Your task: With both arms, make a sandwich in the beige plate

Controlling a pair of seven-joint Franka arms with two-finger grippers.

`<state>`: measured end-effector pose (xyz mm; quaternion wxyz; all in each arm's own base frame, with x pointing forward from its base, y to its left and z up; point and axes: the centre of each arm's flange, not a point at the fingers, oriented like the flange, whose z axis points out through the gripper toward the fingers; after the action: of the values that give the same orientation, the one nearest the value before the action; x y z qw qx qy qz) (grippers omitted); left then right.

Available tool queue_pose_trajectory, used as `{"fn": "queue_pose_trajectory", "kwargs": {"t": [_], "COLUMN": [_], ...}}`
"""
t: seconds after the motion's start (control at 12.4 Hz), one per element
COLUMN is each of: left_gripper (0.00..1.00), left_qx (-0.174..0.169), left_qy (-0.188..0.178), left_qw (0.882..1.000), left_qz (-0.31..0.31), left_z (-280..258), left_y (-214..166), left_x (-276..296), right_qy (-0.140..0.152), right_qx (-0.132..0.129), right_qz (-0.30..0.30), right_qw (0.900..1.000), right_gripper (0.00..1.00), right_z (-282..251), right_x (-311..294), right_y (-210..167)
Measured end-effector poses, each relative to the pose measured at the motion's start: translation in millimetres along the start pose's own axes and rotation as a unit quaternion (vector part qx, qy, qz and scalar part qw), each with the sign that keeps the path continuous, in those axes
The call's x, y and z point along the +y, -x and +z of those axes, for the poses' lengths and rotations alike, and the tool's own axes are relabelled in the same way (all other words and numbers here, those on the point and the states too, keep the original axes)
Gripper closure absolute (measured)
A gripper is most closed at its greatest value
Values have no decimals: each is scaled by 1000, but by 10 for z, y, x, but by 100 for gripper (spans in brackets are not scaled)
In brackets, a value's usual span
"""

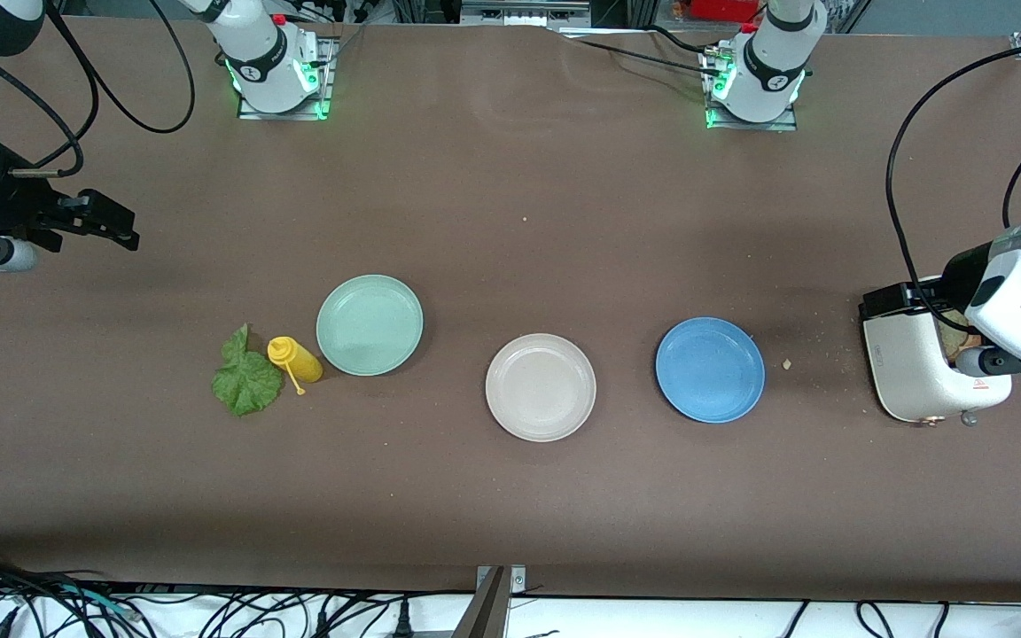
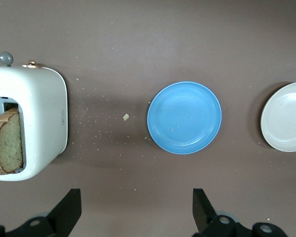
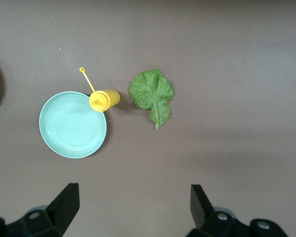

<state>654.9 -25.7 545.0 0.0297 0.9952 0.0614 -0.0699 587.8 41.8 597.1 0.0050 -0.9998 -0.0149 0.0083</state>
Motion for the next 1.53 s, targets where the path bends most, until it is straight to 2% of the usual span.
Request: {"fn": "queue_pose_trajectory", "kwargs": {"t": [1.53], "left_gripper": [0], "left_qx": [-4], "left_qy": [0], "left_qw": [1000], "left_qz": [-3], "left_z": [43], "left_y": [-27], "left_x": [-43], "right_qy": [0], "right_qx": [0], "right_qz": [0], "right_qw": [1000], "right_gripper": [0], "right_z": [0], "right_x": [1], "right_y": [0]}}
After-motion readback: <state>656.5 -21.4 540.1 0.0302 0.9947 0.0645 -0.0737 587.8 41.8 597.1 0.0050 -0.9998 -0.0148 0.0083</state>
